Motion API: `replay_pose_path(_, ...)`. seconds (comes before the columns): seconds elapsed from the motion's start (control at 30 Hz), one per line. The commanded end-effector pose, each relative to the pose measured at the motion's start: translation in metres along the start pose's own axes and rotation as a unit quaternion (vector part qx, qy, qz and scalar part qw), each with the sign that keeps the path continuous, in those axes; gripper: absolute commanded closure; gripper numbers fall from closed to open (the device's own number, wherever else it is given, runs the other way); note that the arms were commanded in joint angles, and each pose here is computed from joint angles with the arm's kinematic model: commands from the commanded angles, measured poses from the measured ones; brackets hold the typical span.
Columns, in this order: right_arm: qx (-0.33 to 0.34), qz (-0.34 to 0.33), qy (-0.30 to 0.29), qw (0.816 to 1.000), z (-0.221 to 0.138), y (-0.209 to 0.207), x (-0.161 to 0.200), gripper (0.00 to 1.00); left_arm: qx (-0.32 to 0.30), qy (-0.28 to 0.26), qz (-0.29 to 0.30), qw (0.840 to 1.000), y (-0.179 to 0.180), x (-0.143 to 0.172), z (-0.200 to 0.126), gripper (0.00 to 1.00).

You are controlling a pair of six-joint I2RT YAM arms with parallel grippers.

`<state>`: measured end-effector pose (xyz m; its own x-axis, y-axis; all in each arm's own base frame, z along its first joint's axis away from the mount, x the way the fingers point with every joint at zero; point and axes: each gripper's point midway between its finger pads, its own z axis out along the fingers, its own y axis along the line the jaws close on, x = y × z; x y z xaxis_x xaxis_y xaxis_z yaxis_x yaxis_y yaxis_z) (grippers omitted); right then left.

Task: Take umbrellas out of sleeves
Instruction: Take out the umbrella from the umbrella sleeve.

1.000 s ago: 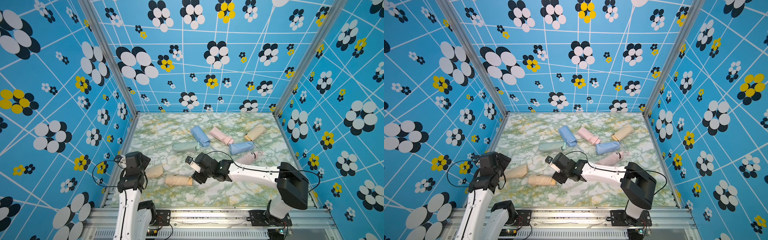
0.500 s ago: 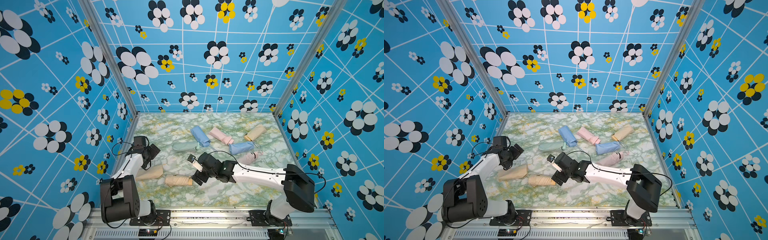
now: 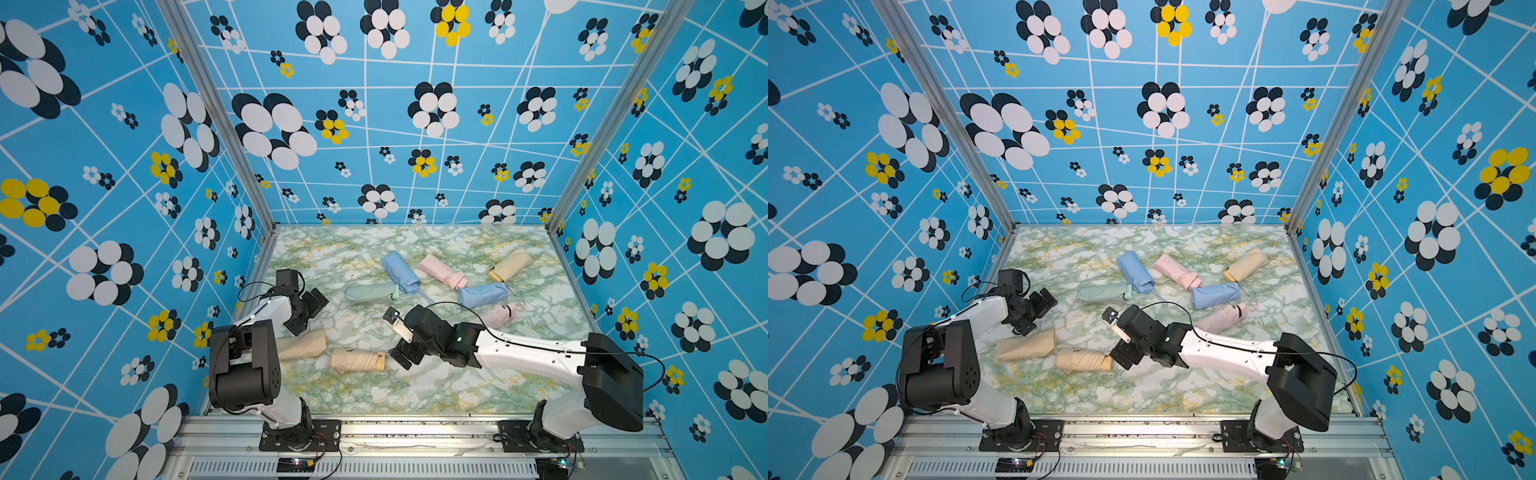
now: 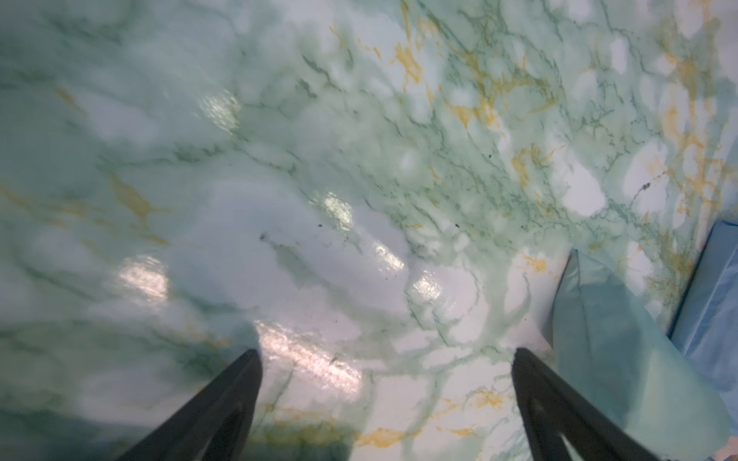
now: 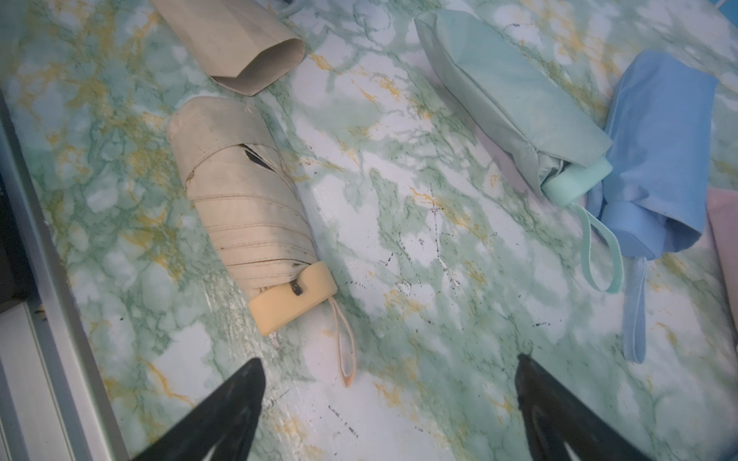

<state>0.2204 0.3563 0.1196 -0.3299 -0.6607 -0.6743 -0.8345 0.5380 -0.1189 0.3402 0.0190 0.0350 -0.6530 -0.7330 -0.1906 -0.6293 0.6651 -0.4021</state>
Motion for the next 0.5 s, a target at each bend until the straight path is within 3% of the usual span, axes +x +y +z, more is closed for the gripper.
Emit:
replay_pose_path(0.0,0.009,0.008,-0.003,1.000,-0.005,-0.006,-0.001,0.01,-0.017,0.031,-0.007,0.999,0.016,0.025,0.006,0.01)
replay_pose_path(0.47,0.006,0.007,0.001,1.000,-0.001,-0.009,0.001,0.01,-0.026,0.041,-0.026,0.998,0.037,0.065,-0.010,0.01)
